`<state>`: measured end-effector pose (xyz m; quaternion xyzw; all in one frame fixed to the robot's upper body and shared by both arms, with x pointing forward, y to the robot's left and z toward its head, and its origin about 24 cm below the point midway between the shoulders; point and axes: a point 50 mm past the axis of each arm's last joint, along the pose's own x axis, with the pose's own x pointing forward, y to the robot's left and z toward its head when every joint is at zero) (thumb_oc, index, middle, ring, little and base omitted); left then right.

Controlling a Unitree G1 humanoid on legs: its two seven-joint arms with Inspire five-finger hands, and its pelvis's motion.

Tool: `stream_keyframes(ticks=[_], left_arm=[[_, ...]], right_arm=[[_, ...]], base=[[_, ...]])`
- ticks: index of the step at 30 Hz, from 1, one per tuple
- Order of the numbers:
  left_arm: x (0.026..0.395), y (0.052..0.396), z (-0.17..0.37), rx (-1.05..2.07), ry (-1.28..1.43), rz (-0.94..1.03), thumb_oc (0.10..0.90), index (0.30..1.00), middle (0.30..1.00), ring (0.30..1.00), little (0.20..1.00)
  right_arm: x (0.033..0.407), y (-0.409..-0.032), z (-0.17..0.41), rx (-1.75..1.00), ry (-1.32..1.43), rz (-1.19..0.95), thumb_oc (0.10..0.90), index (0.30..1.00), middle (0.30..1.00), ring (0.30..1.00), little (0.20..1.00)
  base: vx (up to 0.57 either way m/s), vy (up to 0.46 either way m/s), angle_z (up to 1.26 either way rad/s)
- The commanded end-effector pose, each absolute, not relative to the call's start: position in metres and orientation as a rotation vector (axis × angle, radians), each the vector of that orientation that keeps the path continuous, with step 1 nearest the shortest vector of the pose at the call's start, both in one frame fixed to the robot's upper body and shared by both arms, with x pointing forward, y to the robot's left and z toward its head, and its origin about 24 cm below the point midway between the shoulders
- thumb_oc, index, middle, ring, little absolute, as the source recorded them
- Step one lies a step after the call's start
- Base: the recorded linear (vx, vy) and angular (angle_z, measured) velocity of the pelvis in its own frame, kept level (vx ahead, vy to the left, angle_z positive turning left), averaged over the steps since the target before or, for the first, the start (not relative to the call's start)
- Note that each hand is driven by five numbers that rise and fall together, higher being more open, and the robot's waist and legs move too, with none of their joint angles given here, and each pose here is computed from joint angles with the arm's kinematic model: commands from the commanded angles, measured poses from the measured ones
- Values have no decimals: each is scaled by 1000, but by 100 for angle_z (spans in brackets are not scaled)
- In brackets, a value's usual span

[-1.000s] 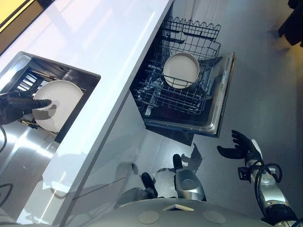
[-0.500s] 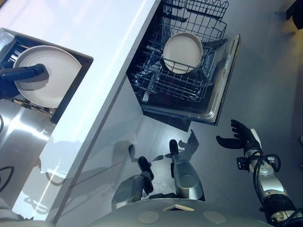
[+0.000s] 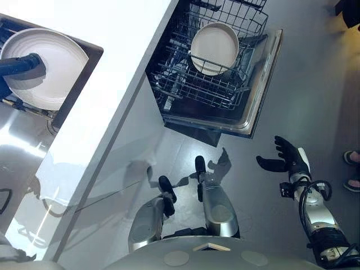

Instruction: Pick up plates and place into dishwasher.

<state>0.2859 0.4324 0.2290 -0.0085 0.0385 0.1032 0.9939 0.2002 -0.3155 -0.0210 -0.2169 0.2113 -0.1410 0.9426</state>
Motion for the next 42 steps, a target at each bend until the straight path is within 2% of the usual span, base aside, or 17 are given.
stream_keyframes(ticks=[1,5,12,22,29,39,42], left_arm=[[285,428,286,-84,-376,312,100,300,300,300,200],[278,428,291,-47,-513,455,100,300,300,300,200],[267,424,286,374,-504,683,100,300,300,300,200],[257,410,281,540,-594,742,100,300,300,300,200],[269,372,299,502,-738,592,100,300,300,300,200],[300,284,305,340,-865,249,100,300,300,300,200],[305,269,303,350,-864,175,100,300,300,300,200]], right_arm=[[216,-318,8,-511,255,-280,800,900,900,900,900],[214,-314,5,-481,250,-283,800,900,900,900,900],[207,-309,0,-444,270,-284,800,900,900,900,900],[198,-303,-6,-366,241,-354,800,900,900,900,900],[221,-300,34,-299,46,-383,800,900,900,900,900],[261,-260,108,-261,-317,-260,800,900,900,900,900],[271,-250,130,-239,-403,-229,800,900,900,900,900]], base=[[11,-66,3],[27,-95,14],[53,-104,6],[37,-121,-6],[-51,-171,9],[-81,-223,19],[-101,-161,13]])
